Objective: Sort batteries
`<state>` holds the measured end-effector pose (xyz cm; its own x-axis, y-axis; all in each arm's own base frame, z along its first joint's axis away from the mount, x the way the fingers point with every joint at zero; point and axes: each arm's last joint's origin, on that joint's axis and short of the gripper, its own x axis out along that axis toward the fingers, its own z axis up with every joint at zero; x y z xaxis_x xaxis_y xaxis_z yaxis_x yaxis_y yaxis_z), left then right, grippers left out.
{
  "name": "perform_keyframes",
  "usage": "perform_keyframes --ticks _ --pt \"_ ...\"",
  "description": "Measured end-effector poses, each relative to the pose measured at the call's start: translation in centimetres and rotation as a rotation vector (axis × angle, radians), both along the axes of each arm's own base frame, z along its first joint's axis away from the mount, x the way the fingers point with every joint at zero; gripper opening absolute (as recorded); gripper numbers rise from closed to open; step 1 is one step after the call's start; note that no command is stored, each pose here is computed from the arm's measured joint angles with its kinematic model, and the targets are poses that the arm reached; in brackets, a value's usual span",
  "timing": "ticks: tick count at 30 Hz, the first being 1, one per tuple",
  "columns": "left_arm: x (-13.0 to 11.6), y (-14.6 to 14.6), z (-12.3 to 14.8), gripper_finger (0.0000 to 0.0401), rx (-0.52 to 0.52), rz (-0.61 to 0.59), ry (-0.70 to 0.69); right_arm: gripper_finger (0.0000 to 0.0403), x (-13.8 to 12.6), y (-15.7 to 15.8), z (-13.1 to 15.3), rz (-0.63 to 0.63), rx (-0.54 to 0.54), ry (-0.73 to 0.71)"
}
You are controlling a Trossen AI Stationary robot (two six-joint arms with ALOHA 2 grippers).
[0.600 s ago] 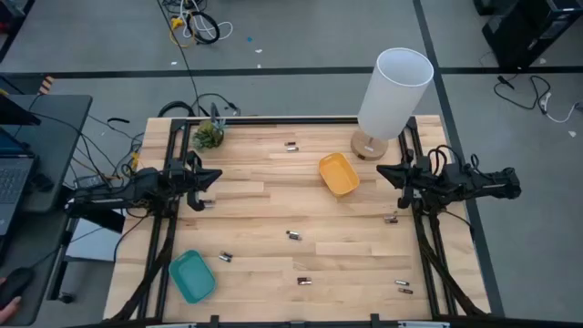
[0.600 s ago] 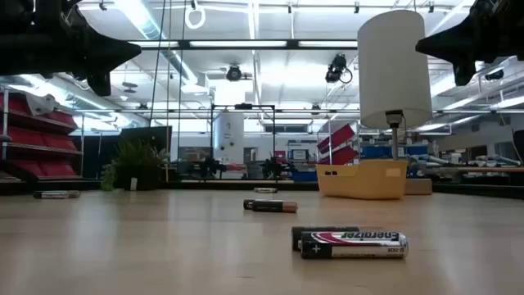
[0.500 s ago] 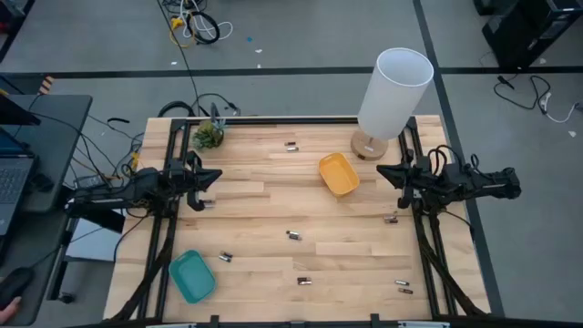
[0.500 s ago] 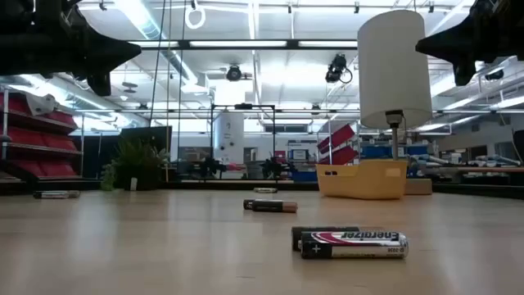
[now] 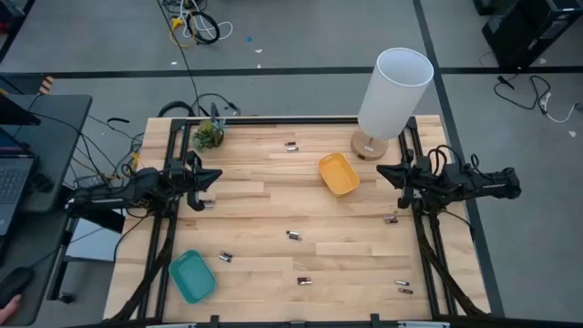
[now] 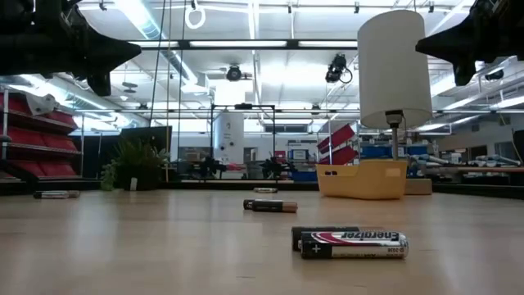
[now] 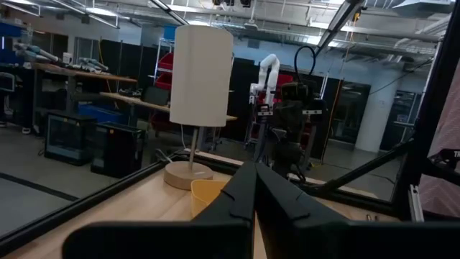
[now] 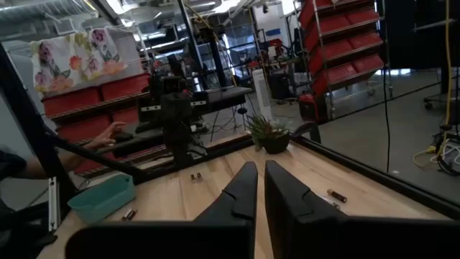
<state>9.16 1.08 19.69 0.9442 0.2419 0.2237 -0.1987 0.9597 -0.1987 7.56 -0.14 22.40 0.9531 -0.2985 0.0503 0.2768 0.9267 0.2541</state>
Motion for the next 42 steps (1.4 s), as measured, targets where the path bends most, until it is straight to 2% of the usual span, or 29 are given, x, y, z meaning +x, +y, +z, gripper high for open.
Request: perform_keyframes --ticks 33,39,42 --pt "0.0 0.0 0.0 0.0017 0.0 0.0 0.0 0.0016 0.0 0.0 0.0 0.0 -0.002 0.001" --pt "0.0 0.0 0.0 0.0017 0.0 0.0 0.0 0.0016 0.0 0.0 0.5 -0.022 -0.16 0.001" --pt "0.0 0.0 0.0 0.0017 0.0 0.0 0.0 0.0016 -0.2 0.0 1.4 -0.015 -0.06 -0.119"
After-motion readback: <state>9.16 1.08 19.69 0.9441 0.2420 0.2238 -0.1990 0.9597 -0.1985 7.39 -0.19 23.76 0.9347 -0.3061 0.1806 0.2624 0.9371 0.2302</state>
